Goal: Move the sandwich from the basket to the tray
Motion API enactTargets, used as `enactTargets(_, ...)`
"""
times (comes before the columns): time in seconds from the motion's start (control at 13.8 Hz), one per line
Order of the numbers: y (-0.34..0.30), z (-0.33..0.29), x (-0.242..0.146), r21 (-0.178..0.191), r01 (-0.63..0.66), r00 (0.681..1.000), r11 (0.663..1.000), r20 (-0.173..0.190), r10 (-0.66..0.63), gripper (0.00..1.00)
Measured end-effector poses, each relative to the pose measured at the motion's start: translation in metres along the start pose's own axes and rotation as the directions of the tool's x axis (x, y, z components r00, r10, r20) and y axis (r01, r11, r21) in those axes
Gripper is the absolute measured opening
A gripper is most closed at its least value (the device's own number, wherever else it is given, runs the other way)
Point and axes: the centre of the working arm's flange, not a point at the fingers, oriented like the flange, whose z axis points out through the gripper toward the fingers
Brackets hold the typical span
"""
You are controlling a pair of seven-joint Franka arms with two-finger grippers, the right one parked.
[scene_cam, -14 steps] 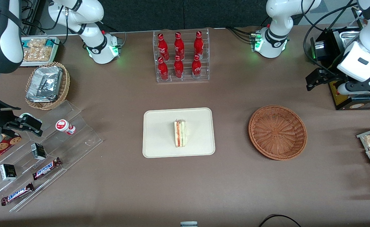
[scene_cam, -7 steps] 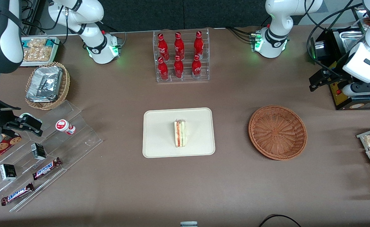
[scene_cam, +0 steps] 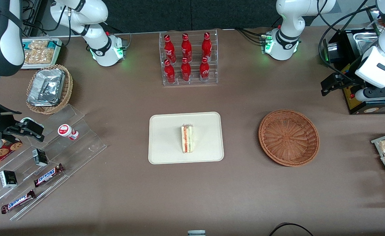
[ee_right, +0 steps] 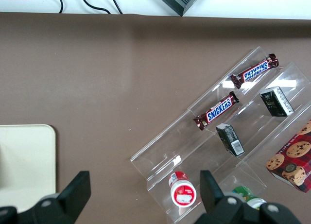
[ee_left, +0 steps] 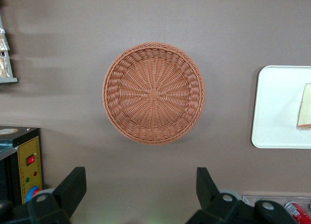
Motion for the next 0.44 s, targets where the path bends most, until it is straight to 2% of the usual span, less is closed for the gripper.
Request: enactTargets(0.44,-0.0038,-0.0042,0.0008,0.002,-0.065,0.998,0.998,-0.009,0.065,1.00)
